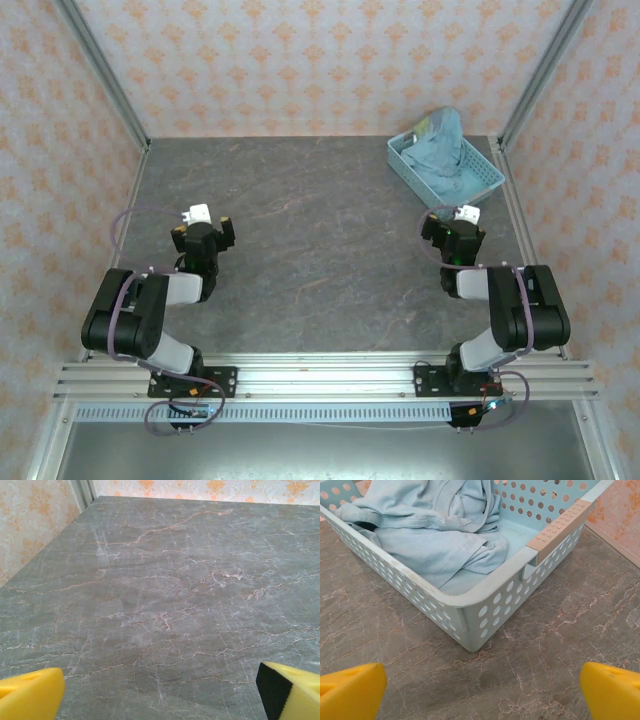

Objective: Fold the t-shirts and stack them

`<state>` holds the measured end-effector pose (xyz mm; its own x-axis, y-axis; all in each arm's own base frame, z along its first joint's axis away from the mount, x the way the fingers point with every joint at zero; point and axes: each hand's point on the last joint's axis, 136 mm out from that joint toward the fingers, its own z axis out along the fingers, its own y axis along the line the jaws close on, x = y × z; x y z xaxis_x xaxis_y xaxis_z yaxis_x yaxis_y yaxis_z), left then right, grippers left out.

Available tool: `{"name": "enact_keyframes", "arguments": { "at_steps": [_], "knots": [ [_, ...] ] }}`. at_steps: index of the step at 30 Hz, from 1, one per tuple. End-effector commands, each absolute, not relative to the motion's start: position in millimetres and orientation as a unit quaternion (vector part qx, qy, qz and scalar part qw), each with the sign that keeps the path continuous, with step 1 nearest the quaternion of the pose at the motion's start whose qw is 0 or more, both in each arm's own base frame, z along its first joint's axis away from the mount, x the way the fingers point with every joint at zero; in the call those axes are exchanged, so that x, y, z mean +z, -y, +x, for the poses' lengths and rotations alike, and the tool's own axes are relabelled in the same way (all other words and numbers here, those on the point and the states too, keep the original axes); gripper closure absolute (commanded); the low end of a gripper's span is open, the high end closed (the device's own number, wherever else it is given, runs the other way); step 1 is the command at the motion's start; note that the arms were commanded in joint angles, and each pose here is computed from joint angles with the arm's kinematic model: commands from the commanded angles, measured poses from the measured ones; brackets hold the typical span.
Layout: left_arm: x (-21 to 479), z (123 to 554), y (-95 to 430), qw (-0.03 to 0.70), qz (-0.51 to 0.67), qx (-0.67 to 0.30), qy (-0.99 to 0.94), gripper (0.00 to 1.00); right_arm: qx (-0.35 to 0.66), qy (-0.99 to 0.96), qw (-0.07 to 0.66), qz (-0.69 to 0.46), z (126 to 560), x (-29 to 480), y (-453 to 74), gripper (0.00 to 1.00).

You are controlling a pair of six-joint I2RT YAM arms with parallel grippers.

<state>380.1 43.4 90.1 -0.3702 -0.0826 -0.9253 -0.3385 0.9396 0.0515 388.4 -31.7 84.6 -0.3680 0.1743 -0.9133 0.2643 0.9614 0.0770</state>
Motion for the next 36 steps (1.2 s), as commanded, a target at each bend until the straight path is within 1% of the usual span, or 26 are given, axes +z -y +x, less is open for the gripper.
{"name": "enact_keyframes", "arguments": {
  "at_steps": [1,15,17,19,21,23,24,25,26,27,28,30,32,34,36],
  "knots": [
    [98.8,383.2,-46.5,0.554,-0.132,0.131,-0.811,0.0,-0.039,-0.823,0.553,0.128,392.9,89.6,30.4,0.01],
    [99.2,383.3,-45.9,0.555,-0.131,0.13,-0.811,0.0,-0.039,-0.822,0.554,0.128,392.1,90.2,30.6,0.01],
    [110.6,384.9,-41.8,0.554,-0.118,0.126,-0.814,0.0,-0.064,-0.807,0.568,0.149,390.1,110.8,38.7,0.01],
    [134.7,380.5,-41.4,0.548,-0.12,0.152,-0.814,0.0,-0.092,-0.805,0.558,0.179,384.1,139.8,49.8,0.01],
    [164.3,372.0,-40.9,0.58,-0.135,0.165,-0.786,0.0,-0.084,-0.775,0.585,0.225,380.0,180.5,58.1,0.01],
    [204.6,367.3,-41.1,0.616,-0.16,0.16,-0.754,0.0,-0.066,-0.738,0.612,0.277,378.9,225.4,65.6,0.01],
    [223.8,364.8,-48.3,0.618,-0.205,0.158,-0.742,0.0,-0.058,-0.722,0.609,0.325,377.2,243.9,73.2,0.01],
    [235.5,358.6,-60.8,0.595,-0.273,0.157,-0.74,0.0,-0.042,-0.728,0.585,0.356,379.5,252.4,75.6,0.01],
    [244.7,353.3,-66.3,0.553,-0.307,0.152,-0.76,0.0,-0.031,-0.75,0.547,0.371,380.7,250.8,74.9,0.01],
    [253.9,340.2,-76.5,0.502,-0.359,0.162,-0.77,0.0,-0.037,-0.754,0.506,0.416,375.2,251.9,80.3,0.01],
    [260.6,336.9,-85.4,0.479,-0.398,0.175,-0.762,0.0,-0.019,-0.764,0.486,0.424,383.4,250.7,79.6,0.01],
    [257.0,367.7,-69.3,0.444,-0.384,0.096,-0.804,0.0,0.054,-0.786,0.464,0.404,414.7,247.3,69.9,0.01],
    [259.8,396.1,-40.4,0.441,-0.351,0.031,-0.826,0.0,0.06,-0.796,0.44,0.411,437.0,238.9,70.2,0.02],
    [265.3,421.9,-0.2,0.444,-0.304,-0.045,-0.842,0.05,0.084,-0.818,0.394,0.41,465.3,220.2,66.0,0.09],
    [270.1,434.9,35.0,0.434,-0.267,-0.085,-0.856,0.08,0.107,-0.835,0.353,0.407,490.2,199.8,58.8,0.1]
  ]
}}
